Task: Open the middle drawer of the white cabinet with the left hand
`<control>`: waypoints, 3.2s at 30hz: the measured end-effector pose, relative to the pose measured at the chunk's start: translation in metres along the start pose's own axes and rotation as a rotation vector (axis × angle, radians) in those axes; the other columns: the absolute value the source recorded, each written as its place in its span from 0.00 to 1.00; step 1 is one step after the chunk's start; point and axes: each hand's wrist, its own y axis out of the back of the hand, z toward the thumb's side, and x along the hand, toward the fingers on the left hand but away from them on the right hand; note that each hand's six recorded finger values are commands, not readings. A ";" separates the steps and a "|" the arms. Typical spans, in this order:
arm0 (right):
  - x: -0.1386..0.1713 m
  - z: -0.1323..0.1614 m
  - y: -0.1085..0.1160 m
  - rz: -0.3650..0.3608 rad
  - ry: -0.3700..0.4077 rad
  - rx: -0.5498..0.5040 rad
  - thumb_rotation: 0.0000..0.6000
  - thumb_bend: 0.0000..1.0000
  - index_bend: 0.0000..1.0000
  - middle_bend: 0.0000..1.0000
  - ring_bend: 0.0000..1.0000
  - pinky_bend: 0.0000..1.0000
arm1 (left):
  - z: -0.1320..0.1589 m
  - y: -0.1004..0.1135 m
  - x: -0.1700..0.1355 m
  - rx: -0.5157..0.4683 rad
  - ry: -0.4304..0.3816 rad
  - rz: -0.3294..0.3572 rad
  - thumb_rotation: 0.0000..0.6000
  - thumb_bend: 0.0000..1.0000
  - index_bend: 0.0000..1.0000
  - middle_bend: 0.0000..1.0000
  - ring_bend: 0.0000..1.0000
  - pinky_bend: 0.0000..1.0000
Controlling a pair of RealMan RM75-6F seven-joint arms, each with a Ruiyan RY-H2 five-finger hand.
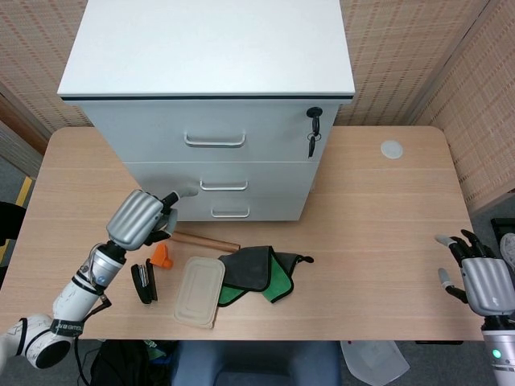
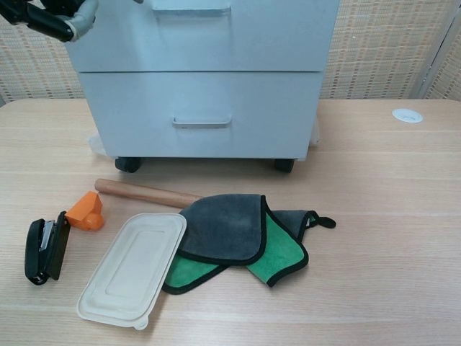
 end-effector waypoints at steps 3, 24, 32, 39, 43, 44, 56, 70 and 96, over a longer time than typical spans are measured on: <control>0.001 -0.001 0.000 0.001 -0.005 -0.001 1.00 0.34 0.24 0.27 0.23 0.28 | 0.002 -0.001 0.008 0.001 0.002 -0.011 1.00 0.71 0.23 0.93 0.93 0.99; 0.003 -0.010 -0.006 0.013 -0.026 -0.015 1.00 0.34 0.24 0.27 0.23 0.29 | 0.011 -0.006 0.040 0.006 0.006 -0.054 1.00 0.71 0.26 0.93 0.93 0.99; 0.004 -0.013 -0.008 0.016 -0.034 -0.021 1.00 0.34 0.24 0.27 0.23 0.28 | 0.015 -0.009 0.043 0.005 0.000 -0.067 1.00 0.71 0.28 0.93 0.93 0.99; 0.007 -0.015 -0.009 0.016 -0.039 -0.024 1.00 0.34 0.24 0.27 0.23 0.28 | 0.020 -0.010 0.043 0.003 -0.011 -0.069 1.00 0.71 0.28 0.93 0.93 0.99; 0.007 -0.016 -0.009 0.016 -0.042 -0.024 1.00 0.34 0.24 0.27 0.23 0.28 | 0.024 -0.009 0.039 0.005 -0.020 -0.066 1.00 0.71 0.28 0.93 0.93 0.99; 0.007 -0.016 -0.009 0.014 -0.041 -0.024 1.00 0.34 0.24 0.27 0.23 0.28 | 0.025 -0.009 0.036 0.009 -0.024 -0.068 1.00 0.71 0.28 0.93 0.93 0.99; 0.008 -0.013 -0.009 0.012 -0.032 -0.025 1.00 0.34 0.24 0.27 0.23 0.28 | 0.035 -0.010 0.014 0.028 -0.046 -0.085 1.00 0.71 0.29 0.93 0.93 0.99; 0.011 -0.012 -0.007 0.013 -0.030 -0.022 1.00 0.34 0.24 0.27 0.23 0.28 | 0.045 -0.006 -0.007 0.037 -0.057 -0.067 1.00 0.71 0.29 0.93 0.93 0.99; 0.012 -0.011 -0.007 0.019 -0.028 -0.020 1.00 0.34 0.24 0.26 0.23 0.28 | 0.054 -0.010 -0.038 0.051 -0.031 -0.073 1.00 0.71 0.30 0.93 0.93 0.99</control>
